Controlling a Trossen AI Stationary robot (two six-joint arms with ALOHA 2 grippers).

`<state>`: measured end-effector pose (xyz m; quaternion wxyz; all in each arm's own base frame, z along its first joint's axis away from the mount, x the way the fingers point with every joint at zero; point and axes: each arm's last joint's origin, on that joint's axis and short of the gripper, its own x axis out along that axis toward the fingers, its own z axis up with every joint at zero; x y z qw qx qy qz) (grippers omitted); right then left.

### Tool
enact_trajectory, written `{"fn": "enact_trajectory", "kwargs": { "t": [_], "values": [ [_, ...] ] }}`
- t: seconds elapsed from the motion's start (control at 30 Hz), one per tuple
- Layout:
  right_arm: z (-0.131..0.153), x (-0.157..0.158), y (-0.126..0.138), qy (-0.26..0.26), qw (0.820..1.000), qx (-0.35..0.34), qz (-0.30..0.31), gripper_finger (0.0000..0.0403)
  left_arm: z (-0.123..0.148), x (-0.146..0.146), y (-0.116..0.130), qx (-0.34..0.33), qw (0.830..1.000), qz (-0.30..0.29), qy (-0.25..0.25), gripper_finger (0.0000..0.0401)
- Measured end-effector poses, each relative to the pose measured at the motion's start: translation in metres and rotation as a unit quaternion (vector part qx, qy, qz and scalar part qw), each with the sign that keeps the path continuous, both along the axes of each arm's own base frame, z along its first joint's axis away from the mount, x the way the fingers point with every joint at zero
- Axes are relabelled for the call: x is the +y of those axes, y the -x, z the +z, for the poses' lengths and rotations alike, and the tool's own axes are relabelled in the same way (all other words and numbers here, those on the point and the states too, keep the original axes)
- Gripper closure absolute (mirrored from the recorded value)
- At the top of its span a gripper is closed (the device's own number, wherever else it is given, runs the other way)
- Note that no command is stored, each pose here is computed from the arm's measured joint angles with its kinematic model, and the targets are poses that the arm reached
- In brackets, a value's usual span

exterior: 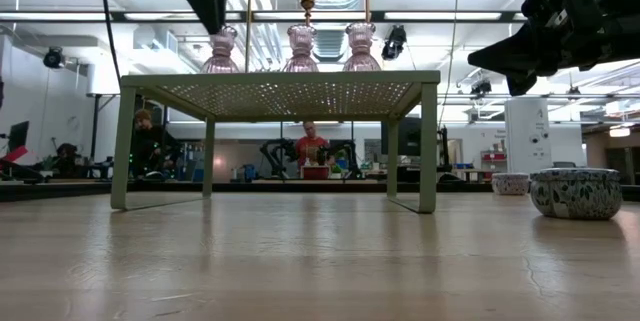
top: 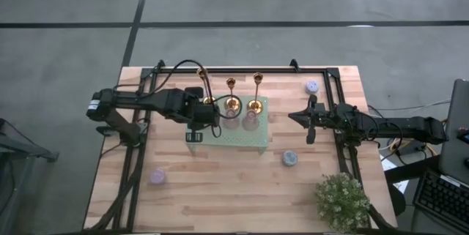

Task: Pick & Place candle stick holders
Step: Put the transparent glass candle holder on the shelf aligned with the other transparent glass candle holders

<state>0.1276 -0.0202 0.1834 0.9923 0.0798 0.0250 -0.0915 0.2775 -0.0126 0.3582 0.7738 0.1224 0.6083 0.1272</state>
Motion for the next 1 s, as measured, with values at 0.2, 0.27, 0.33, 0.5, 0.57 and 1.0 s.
{"fn": "enact_trajectory", "kwargs": {
  "t": [0.2, 0.27, 0.33, 0.5, 0.57, 1.0],
  "values": [
    [0.0, 0.0, 0.0, 0.0, 1.0, 0.0, 0.0, 0.0394, 0.003, 0.0, -0.002, -0.015, 1.0, 0.003, -0.002, 0.0284],
    [0.0, 0.0, 0.0, 0.0, 1.0, 0.0, 0.0, 0.0394, 0.003, 0.0, -0.002, -0.015, 1.0, 0.004, -0.007, 0.0284],
    [0.0, 0.0, 0.0, 0.0, 1.0, 0.0, 0.0, 0.0394, 0.003, 0.0, -0.001, -0.012, 1.0, 0.004, -0.006, 0.0284],
    [0.0, 0.0, 0.0, 0.0, 1.0, 0.0, 0.0, 0.0394, 0.01, -0.003, 0.001, -0.025, 0.999, 0.001, -0.03, 0.0286],
    [0.0, 0.0, 0.0, 0.0, 1.0, 0.0, 0.0, 0.0394, 0.015, -0.005, 0.002, -0.036, 0.998, -0.001, -0.049, 0.0286],
    [0.0, 0.0, 0.0, 0.0, 1.0, 0.0, 0.0, 0.0394, 0.019, -0.012, 0.028, -0.078, 0.991, 0.106, -0.035, 0.0286]
  ]
}}
